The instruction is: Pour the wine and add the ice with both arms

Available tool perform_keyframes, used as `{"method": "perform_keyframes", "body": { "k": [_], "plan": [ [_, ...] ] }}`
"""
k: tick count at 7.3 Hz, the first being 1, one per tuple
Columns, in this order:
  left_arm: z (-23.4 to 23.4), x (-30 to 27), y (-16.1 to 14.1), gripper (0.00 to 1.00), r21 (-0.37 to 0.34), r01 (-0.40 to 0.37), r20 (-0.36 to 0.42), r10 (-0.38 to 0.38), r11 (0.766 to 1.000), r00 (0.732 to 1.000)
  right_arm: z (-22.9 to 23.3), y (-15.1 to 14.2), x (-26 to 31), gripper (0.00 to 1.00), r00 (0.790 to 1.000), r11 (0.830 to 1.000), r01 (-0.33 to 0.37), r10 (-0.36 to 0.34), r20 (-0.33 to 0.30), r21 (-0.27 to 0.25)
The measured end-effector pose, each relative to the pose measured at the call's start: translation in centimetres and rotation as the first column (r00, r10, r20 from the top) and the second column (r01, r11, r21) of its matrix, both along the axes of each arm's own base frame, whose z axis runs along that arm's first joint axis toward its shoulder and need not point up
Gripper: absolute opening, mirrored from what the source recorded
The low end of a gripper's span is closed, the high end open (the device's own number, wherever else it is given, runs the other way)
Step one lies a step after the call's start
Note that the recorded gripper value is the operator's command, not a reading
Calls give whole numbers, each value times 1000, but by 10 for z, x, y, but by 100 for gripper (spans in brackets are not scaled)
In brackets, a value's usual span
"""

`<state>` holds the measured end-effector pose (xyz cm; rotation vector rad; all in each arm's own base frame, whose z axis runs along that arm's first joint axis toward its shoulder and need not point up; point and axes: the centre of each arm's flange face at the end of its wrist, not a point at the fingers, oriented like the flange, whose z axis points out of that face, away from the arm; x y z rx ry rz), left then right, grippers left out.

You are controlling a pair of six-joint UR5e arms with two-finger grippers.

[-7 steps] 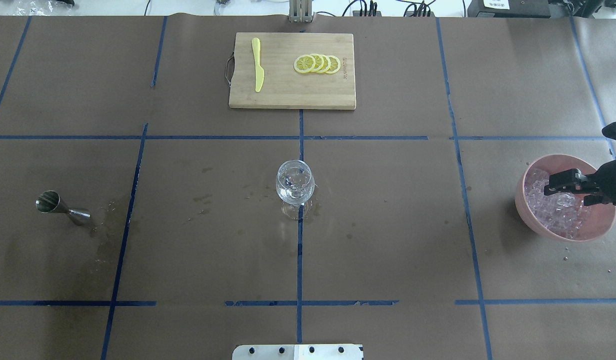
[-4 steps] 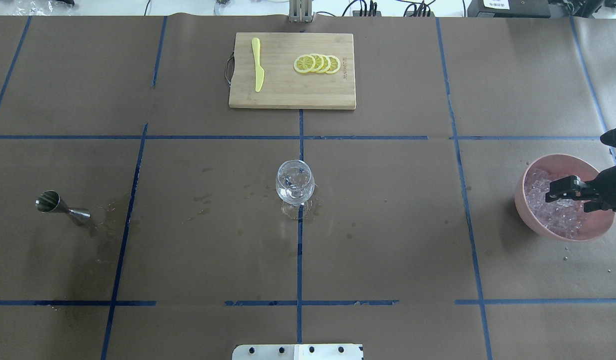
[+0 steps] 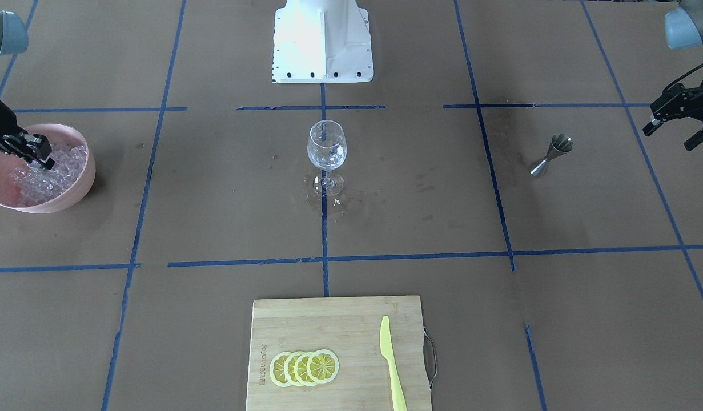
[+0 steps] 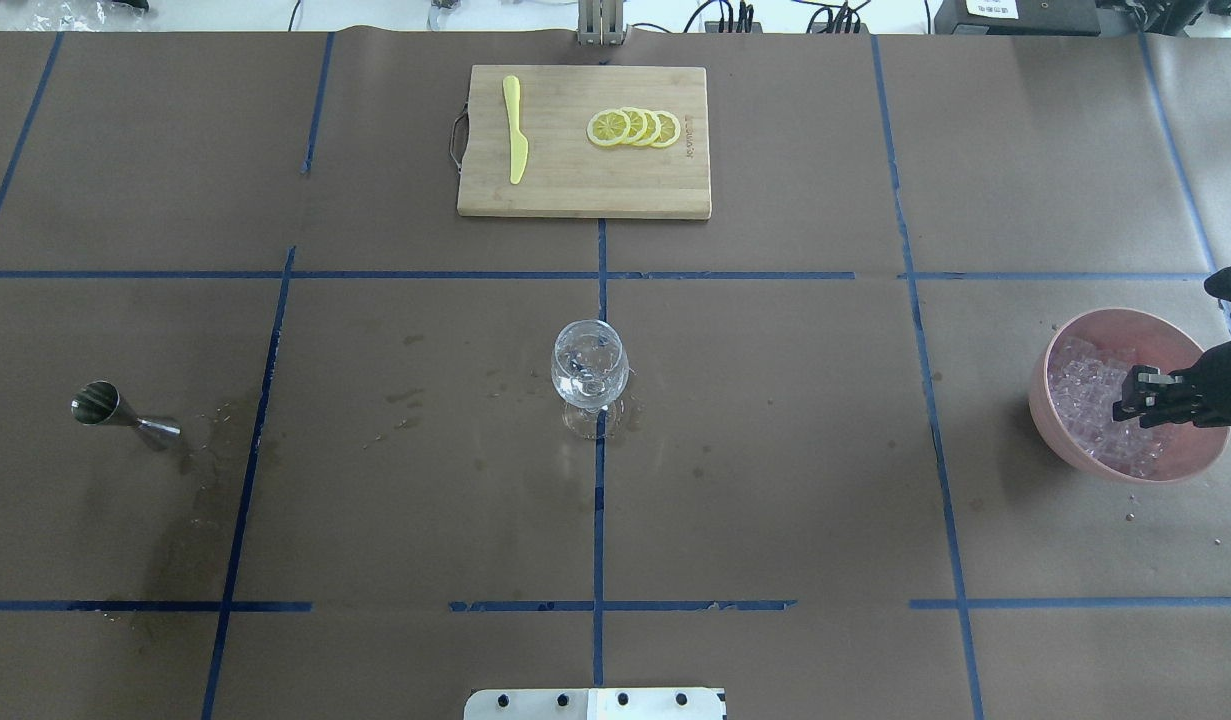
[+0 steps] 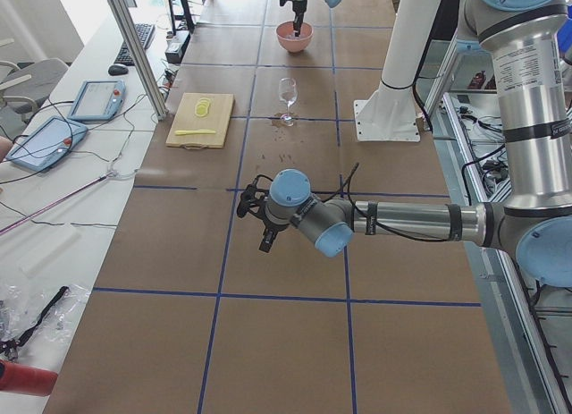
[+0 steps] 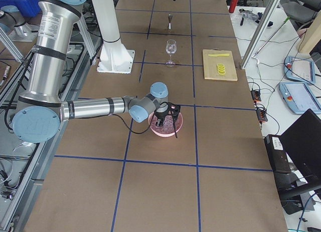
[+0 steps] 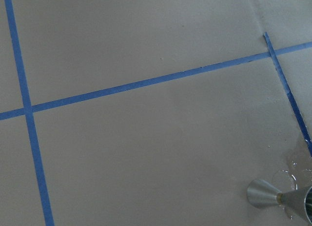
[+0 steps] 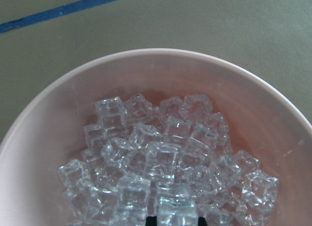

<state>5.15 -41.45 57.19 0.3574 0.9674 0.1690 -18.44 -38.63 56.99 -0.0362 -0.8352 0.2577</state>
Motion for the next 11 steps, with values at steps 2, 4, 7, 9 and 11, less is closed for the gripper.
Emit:
{"method": "perform_keyframes", "body": {
  "k": [2,4,7,9,11],
  "plan": [
    [-9,-4,1,100,17,10,-4,-9,1000,1000,-33,-4,8,0,999,998,-20,18,38,53],
    [-16,-3,-8,100,0,14,1,-14,1000,1000,-97,-15,14,0,992,989,-74,59,116,128],
    [-31,3,-40,100,-30,30,31,-30,999,999,-236,-48,-78,0,944,980,-194,174,281,46],
    [-33,2,-42,100,-23,43,44,-41,999,998,-357,-35,-182,0,930,978,-206,208,301,-41],
    [-34,2,-42,100,-22,46,45,-45,999,998,-440,0,-252,0,928,973,-221,232,291,-71]
  ]
}}
